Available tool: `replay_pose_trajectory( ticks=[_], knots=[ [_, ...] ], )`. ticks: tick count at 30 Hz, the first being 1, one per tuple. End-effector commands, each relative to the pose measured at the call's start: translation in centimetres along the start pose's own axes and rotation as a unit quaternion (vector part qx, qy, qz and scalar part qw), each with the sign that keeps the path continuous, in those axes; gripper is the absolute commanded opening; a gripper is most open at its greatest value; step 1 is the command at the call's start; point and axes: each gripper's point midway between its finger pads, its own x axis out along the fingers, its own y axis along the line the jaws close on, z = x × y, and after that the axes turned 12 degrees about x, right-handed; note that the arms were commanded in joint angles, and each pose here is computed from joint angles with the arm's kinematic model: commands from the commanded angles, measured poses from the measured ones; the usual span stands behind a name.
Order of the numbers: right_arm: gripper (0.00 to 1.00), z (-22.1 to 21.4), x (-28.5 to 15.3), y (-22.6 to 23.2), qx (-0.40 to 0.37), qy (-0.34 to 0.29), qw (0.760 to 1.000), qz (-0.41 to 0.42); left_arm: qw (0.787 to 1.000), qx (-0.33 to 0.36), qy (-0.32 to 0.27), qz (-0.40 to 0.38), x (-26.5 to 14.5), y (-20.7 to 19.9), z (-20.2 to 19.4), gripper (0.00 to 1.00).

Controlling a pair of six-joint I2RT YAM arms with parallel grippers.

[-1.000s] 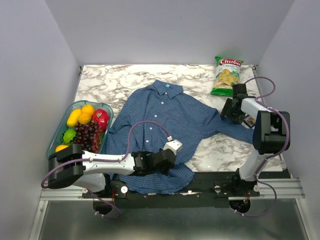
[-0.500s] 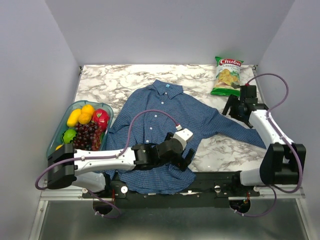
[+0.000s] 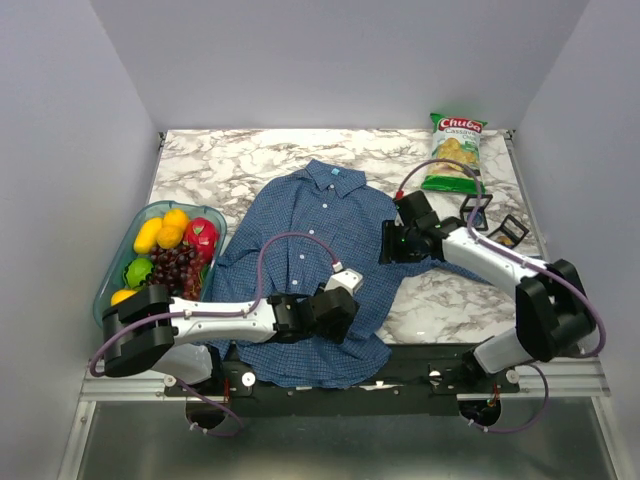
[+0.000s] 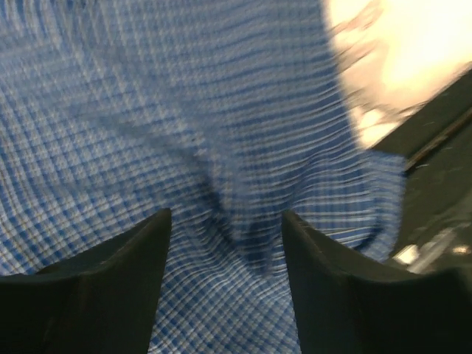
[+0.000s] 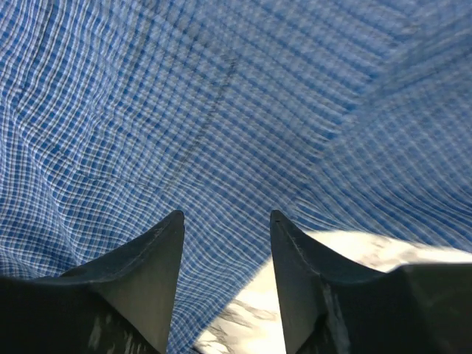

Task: Pin the brooch onto the clothing
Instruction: Flatten out the clothes at the center of the board.

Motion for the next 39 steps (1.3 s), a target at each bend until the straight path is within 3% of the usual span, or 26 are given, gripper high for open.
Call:
replay_pose_trajectory(
  ticks=[1, 6, 17, 26, 30, 33, 34, 37, 39],
  knots=[
    [0.52, -0.7, 2.2, 2.6, 0.006, 0.034, 0.999, 0.030, 0.998, -0.057, -0.003, 0.001, 0.5, 0.1, -1.3, 0.59],
    [0.50, -1.2, 4.4, 2.1, 0.016, 0.051, 0.999, 0.009, 0.998, -0.056, 0.004, -0.033, 2.1, -1.7, -1.5, 0.51],
    [0.55, -2.6, 7.4, -1.0, 0.019, 0.091, 0.994, -0.062, 0.989, -0.032, 0.026, -0.142, 5.6, -7.9, -1.3, 0.47],
    [0.56, 0.6, 7.0, -4.9, 0.042, 0.079, 0.992, -0.084, 0.982, 0.008, -0.007, -0.186, 8.4, -11.8, 2.6, 0.47],
    [0.57, 2.2, 7.1, -5.5, 0.055, 0.075, 0.993, -0.071, 0.974, 0.034, -0.054, -0.216, 8.2, -14.1, 7.3, 0.48],
    [0.57, 3.3, 6.6, -4.8, 0.050, 0.070, 0.994, -0.061, 0.972, 0.058, -0.077, -0.216, 7.6, -14.6, 9.7, 0.57],
    [0.58, 3.7, 6.3, -4.1, 0.047, 0.067, 0.996, -0.048, 0.971, 0.065, -0.088, -0.212, 7.0, -14.4, 10.6, 0.69],
    [0.64, 5.0, 4.8, -3.1, 0.039, 0.047, 0.998, -0.031, 0.975, 0.080, -0.112, -0.174, 5.6, -12.5, 12.4, 0.90],
    [0.72, 6.1, 3.4, -2.4, 0.034, 0.029, 0.999, -0.020, 0.980, 0.084, -0.110, -0.146, 5.0, -10.6, 12.2, 0.96]
  ],
)
